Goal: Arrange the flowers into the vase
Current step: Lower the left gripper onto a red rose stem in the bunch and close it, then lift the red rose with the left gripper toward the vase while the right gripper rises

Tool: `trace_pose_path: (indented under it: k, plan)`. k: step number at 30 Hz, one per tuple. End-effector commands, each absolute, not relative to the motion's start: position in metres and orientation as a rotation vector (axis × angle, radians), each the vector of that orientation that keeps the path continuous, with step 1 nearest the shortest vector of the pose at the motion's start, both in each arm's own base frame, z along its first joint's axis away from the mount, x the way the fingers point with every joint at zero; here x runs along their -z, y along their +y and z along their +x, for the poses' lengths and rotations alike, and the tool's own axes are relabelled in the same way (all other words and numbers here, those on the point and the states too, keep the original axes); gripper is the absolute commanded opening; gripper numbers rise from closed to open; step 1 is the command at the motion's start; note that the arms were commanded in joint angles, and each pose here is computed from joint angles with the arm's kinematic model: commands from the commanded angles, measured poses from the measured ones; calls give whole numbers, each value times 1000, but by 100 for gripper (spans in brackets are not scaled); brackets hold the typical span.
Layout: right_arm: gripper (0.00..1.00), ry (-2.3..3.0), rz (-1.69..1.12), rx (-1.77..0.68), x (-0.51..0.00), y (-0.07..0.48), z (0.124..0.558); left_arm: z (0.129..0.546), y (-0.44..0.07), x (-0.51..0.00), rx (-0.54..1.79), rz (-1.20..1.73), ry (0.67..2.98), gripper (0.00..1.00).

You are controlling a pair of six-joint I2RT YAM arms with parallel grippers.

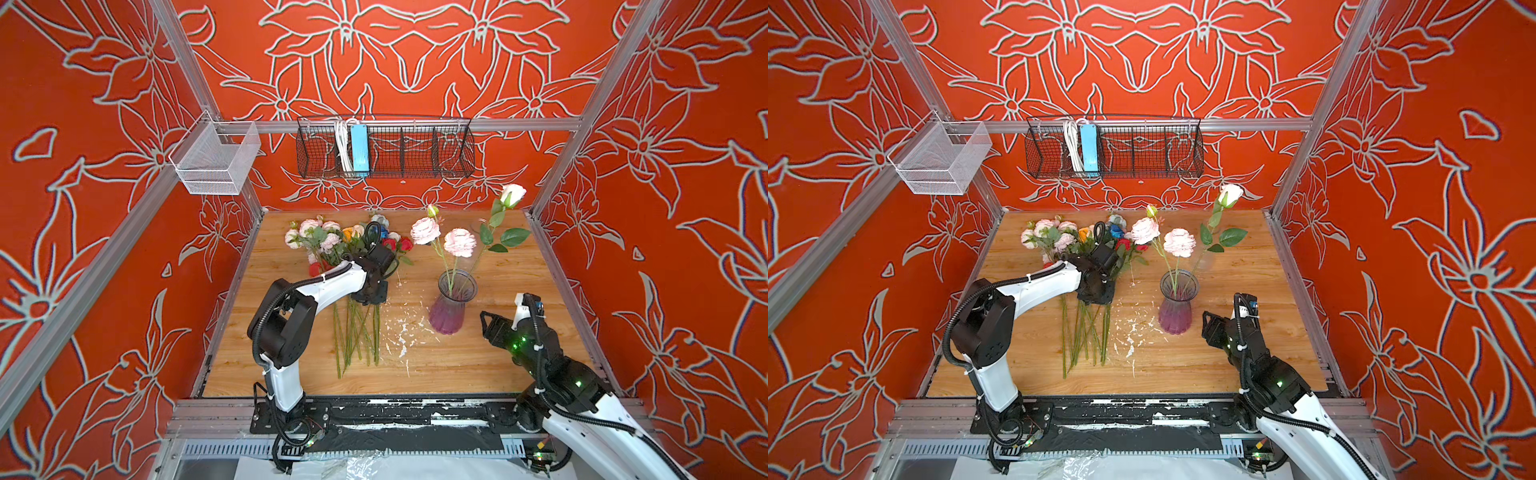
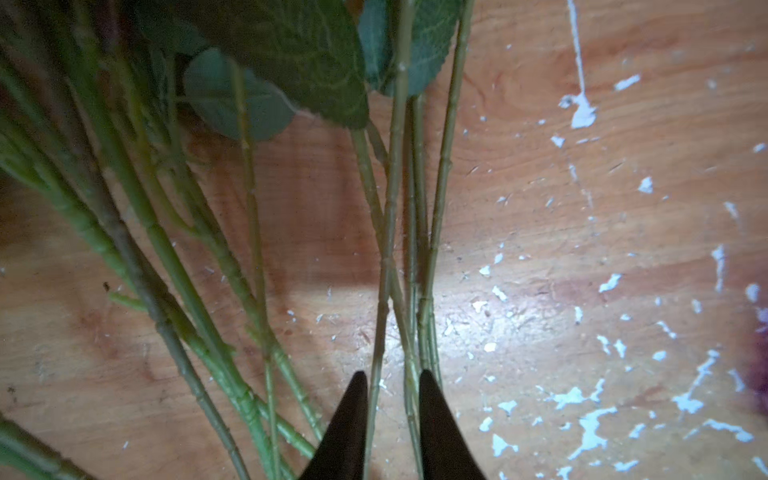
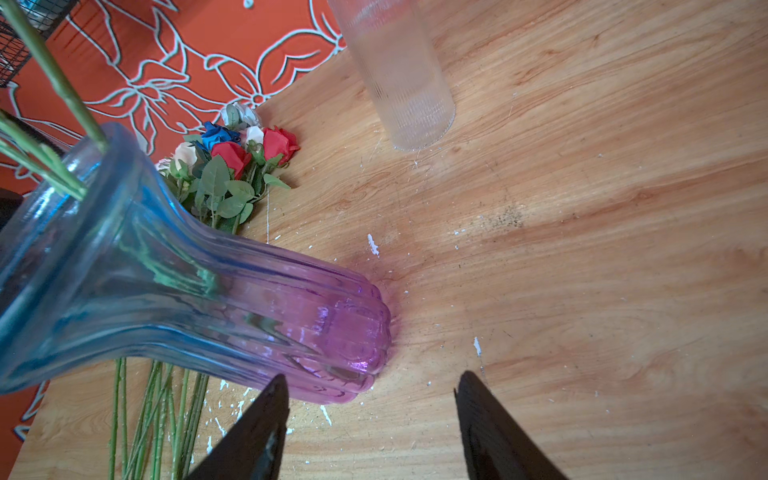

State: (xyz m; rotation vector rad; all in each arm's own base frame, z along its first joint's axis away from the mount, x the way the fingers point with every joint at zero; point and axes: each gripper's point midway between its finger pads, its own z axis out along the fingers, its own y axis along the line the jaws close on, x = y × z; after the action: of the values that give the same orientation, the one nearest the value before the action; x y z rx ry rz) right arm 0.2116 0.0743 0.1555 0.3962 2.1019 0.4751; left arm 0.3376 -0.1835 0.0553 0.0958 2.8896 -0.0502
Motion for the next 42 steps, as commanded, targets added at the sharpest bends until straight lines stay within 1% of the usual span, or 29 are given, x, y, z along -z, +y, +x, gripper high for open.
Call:
trace_pose_path:
  k: [1,3,11,14,15,17,22,26,31,34,37,38,42]
  plan:
    - [65,2109,430,-485,-148,74,212,326,-175,-43,-12,100,2927,23]
    - [65,2109,429,-486,-147,75,213,323,-173,-40,-15,88,2931,20]
    - [65,2114,426,-485,-148,77,215,316,-175,-27,13,92,2963,19]
    - [65,2106,424,-486,-151,77,215,316,-178,-32,43,89,2962,7]
    - [65,2104,424,-484,-153,76,215,317,-180,-37,62,88,2955,5]
    - [65,2098,426,-472,-156,73,213,319,-184,-55,116,84,2917,3]
    - [65,2077,421,-444,-164,68,213,319,-189,-110,244,67,2793,1]
    - [65,2071,400,-422,-171,68,216,308,-194,-149,392,95,2685,0]
    - [65,2045,355,-392,-192,69,223,287,-199,-183,593,144,2521,0]
    - [65,2018,293,-415,-207,76,226,275,-204,-206,707,211,2388,0]
    - [66,1963,181,-483,-233,90,227,266,-204,-236,779,271,2207,0]
    - [66,1936,145,-512,-243,94,225,261,-204,-253,810,300,2121,0]
    - [68,1839,1,-639,-281,113,214,245,-208,-304,847,390,1904,0]
